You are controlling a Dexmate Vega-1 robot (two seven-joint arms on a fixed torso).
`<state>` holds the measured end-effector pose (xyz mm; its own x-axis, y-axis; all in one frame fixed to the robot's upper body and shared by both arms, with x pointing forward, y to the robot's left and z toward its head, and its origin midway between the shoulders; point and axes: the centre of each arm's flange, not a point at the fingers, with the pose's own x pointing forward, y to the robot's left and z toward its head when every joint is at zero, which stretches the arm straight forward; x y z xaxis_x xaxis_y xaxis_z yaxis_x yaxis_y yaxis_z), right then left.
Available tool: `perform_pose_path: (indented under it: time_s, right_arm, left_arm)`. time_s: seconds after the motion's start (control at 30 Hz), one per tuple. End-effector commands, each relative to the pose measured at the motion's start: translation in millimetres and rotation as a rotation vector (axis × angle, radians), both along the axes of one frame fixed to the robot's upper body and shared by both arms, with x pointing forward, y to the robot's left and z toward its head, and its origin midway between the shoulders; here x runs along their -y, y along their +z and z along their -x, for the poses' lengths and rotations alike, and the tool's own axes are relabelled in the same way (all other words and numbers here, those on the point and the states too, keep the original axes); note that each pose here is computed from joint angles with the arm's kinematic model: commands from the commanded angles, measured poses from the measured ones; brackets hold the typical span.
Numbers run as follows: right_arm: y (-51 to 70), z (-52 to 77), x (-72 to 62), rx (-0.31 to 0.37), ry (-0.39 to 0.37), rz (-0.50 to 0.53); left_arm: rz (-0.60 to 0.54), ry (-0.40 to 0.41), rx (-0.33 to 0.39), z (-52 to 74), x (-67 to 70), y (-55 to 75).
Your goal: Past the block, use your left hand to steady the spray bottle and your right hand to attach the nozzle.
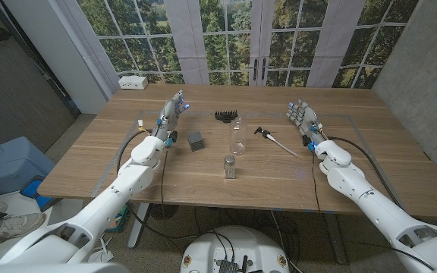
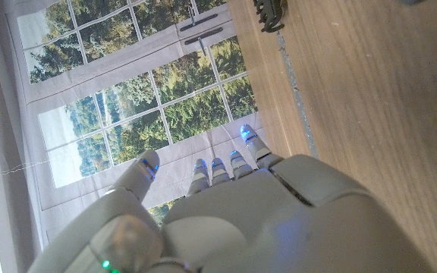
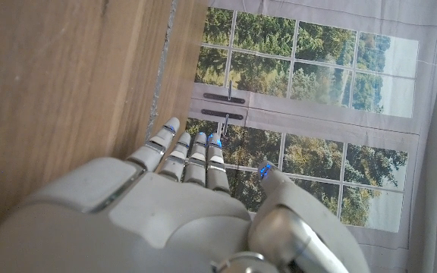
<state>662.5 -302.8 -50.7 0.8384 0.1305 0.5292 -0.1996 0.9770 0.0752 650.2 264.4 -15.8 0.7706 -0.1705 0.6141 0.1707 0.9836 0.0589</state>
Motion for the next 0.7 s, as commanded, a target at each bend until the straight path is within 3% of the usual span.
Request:
perform_pose_path:
  time_s: [0.03, 0.7]
  right_arm:
    - [-11.4, 12.4, -0.3, 0.006, -0.044, -0.02]
    - [-20.1, 32.8, -1.7, 0.013, -0.123, -0.039]
  left_arm:
    - [-0.086, 0.062, 0.033, 10.8, 7.4, 3.4]
    - [-0.37, 0.082, 0.156, 21.6, 28.7, 21.3]
